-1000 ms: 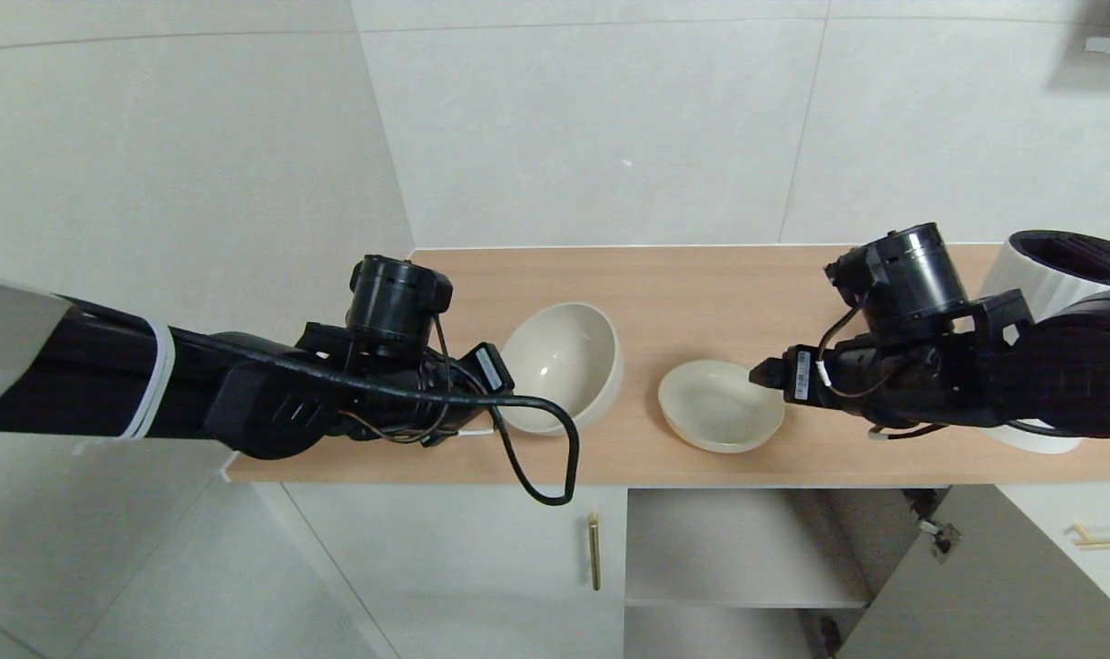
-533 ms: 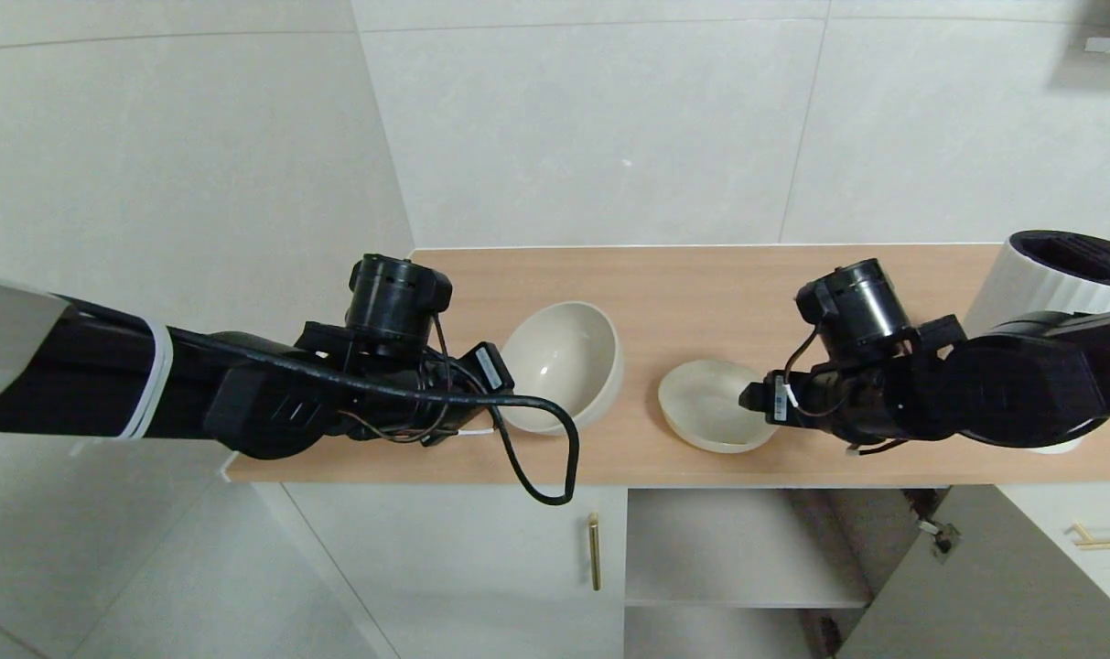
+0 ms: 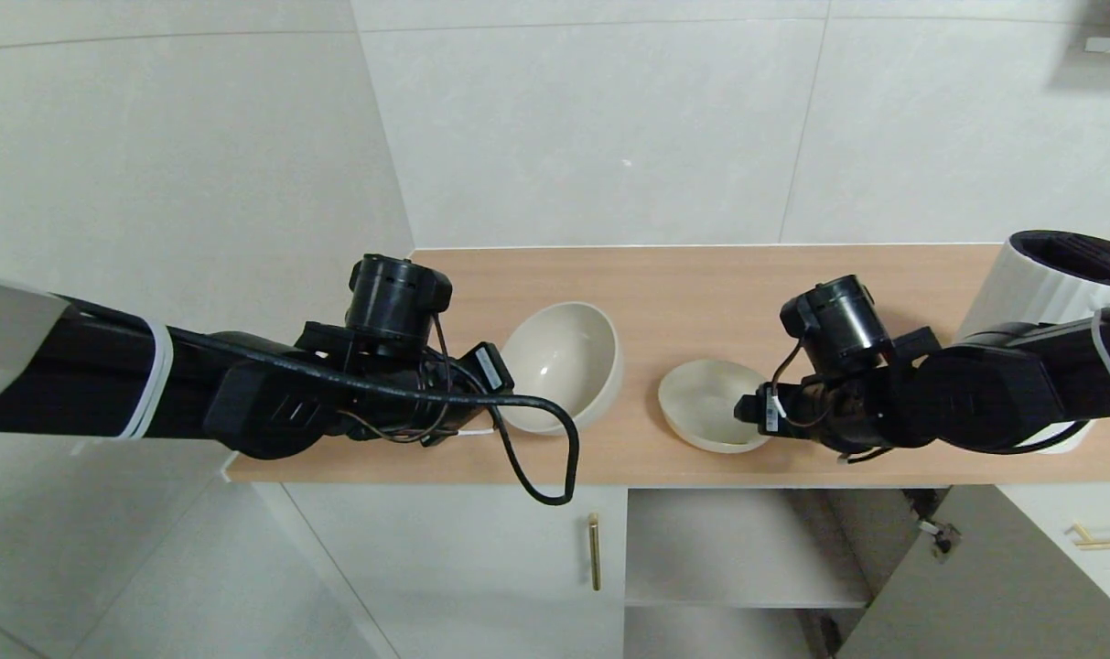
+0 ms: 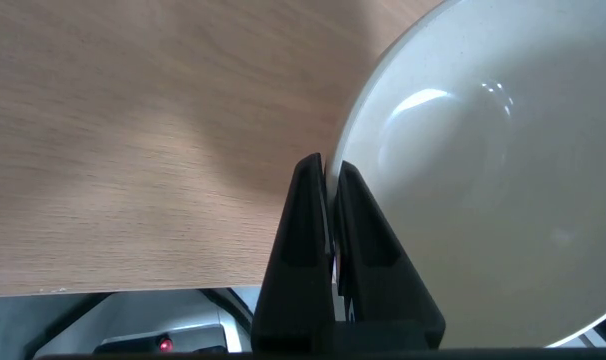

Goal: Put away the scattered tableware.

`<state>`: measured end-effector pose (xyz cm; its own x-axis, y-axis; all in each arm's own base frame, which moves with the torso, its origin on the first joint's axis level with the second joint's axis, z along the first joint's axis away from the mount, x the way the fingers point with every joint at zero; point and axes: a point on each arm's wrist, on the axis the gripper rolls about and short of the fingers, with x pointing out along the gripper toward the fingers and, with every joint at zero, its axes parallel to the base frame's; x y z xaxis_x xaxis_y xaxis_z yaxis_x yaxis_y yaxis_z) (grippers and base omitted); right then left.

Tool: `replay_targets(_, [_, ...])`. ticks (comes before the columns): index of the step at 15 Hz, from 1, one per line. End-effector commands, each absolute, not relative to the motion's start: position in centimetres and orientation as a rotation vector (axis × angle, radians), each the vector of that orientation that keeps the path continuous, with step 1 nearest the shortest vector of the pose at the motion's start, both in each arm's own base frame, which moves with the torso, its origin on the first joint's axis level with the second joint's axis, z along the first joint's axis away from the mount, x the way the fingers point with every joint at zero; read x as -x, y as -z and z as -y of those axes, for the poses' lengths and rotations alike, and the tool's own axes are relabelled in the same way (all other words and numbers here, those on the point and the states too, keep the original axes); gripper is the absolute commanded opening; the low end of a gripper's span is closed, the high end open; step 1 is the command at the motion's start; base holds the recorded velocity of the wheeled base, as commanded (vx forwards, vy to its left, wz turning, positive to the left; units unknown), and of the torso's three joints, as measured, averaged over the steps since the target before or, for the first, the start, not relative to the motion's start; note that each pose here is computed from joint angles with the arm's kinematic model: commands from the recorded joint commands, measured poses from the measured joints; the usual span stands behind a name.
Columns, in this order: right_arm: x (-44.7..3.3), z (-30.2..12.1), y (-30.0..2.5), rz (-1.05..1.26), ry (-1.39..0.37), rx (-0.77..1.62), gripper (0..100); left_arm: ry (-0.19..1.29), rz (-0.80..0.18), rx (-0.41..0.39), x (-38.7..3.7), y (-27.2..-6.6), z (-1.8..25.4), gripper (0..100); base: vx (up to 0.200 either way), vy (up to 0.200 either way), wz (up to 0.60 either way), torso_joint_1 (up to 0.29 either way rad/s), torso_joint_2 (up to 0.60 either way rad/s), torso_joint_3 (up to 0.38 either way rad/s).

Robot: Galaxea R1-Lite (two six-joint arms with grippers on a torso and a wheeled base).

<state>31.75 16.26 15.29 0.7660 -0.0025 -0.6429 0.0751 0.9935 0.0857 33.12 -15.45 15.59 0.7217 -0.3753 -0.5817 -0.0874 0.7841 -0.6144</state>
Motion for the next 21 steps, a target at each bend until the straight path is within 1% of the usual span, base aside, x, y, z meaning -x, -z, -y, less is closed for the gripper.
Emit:
replay_targets(1, [-31.8, -16.3, -15.2, -0.701, 0.043, -0.106, 100, 0.172, -0.76, 0.665, -33.1, -15.6, 15.4, 0, 0.0, 0.0, 0.0, 0.0, 0.0, 0.0])
replay_targets(2, [-31.8, -16.3, -15.2, -0.699, 0.043, -0.109, 100, 0.172, -0.76, 0.665, -33.1, -15.6, 15.4, 0, 0.0, 0.0, 0.0, 0.0, 0.0, 0.0])
replay_targets(3, [-31.8, -16.3, -15.1, -0.702, 0.044, -0.109, 0, 0.172, -0.76, 0.665, -33.1, -15.6, 15.4, 0, 0.0, 0.0, 0.0, 0.0, 0.0, 0.0])
replay_targets(12, [-31.9, -16.4, -15.5, -0.681, 0.039, -0.125, 0, 0.172, -0.76, 0.665, -33.1, -15.7, 15.4, 0, 0.0, 0.0, 0.0, 0.0, 0.0, 0.0])
replay_targets(16, [-31.6, -16.2, -16.1, -0.67, 0.034, -0.132, 0, 0.181, -0.747, 0.669, -32.6, -16.4, 15.2, 0, 0.0, 0.0, 0.0, 0.0, 0.0, 0.0])
replay_targets(19, [-29.2, -15.0, -17.7, -0.657, 0.012, -0.145, 0, 0.188, -0.737, 0.667, -31.1, -17.2, 14.5, 0, 0.0, 0.0, 0.0, 0.0, 0.0, 0.0])
replay_targets(21, [-26.4, -13.7, -19.0, -0.673, -0.106, -0.186, 0, 0.197, -0.734, 0.633, -29.5, -17.6, 13.6, 0, 0.0, 0.0, 0.0, 0.0, 0.0, 0.0])
